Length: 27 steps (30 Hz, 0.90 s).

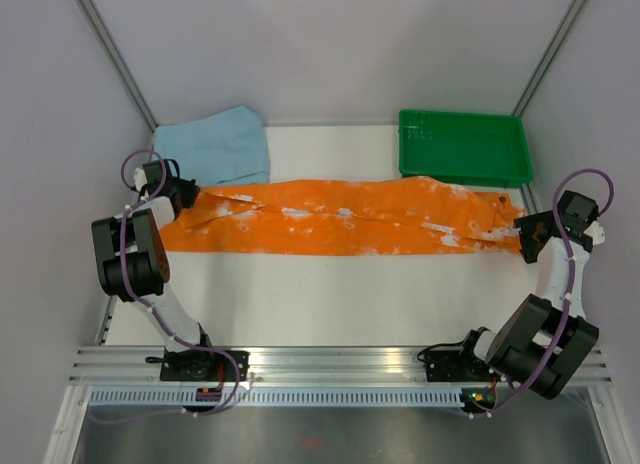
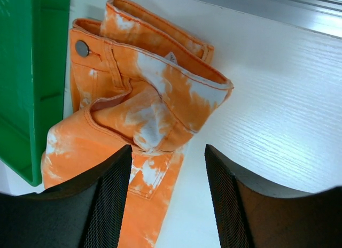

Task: Fold and stack the trousers
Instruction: Fold the trousers

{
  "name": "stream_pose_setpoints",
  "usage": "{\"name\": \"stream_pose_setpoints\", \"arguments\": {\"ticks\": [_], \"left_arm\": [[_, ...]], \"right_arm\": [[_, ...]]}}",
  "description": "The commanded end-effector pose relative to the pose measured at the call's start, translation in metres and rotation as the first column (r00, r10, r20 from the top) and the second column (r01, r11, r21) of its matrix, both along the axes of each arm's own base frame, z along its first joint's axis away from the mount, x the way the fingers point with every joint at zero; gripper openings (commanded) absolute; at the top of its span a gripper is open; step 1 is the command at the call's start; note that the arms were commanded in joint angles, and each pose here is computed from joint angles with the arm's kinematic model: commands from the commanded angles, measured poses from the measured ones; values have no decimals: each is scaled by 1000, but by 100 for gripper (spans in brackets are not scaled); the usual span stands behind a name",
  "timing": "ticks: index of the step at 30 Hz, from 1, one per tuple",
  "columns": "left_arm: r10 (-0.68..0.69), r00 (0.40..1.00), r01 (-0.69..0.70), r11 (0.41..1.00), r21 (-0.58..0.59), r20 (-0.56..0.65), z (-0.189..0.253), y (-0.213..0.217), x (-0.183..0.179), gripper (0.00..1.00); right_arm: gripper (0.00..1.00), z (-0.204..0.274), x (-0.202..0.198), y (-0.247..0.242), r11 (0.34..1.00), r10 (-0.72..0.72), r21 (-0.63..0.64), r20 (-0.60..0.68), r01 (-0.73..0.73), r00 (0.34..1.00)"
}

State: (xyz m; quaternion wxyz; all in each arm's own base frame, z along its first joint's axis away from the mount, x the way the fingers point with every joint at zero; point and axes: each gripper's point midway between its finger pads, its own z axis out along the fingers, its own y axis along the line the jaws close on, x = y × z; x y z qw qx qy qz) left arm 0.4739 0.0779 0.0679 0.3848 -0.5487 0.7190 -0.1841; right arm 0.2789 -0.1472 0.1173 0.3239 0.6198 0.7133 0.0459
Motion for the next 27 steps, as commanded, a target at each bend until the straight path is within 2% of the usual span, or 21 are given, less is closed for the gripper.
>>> {"name": "stream_pose_setpoints", "arguments": {"ticks": [1,5,8,12,18,19,21,27], "left_arm": [[-29,996,26,999,30,89,29,0,6,2],[-31,996,28,999,33,84,27,0,5,2],[-34,996,31,999,38,84,28,0,4,2],[-33,997,30,998,47,75,26,4,0,2],[-27,997,23,998,59,72,33,16,-6,2],[-30,997,26,998,64,77,36,16,-6,2],[-34,996,29,997,67,78,38,17,-6,2],[-53,996,48,996,70,78,42,14,-7,2]], "right_arm": [[64,-1,-14,3,998,-54,13,-22,54,998],[64,-15,-15,1,996,-84,9,-9,84,996],[64,-25,-6,-5,997,-83,-4,19,83,996],[61,-41,8,-11,998,-56,11,-4,56,998],[33,-21,27,-36,996,-23,-85,-5,22,1000],[17,-17,29,-39,994,-22,-103,-1,22,1000],[1,-4,30,-50,985,-25,-168,7,25,1000],[0,19,47,-55,974,46,-226,67,-29,997]]}}
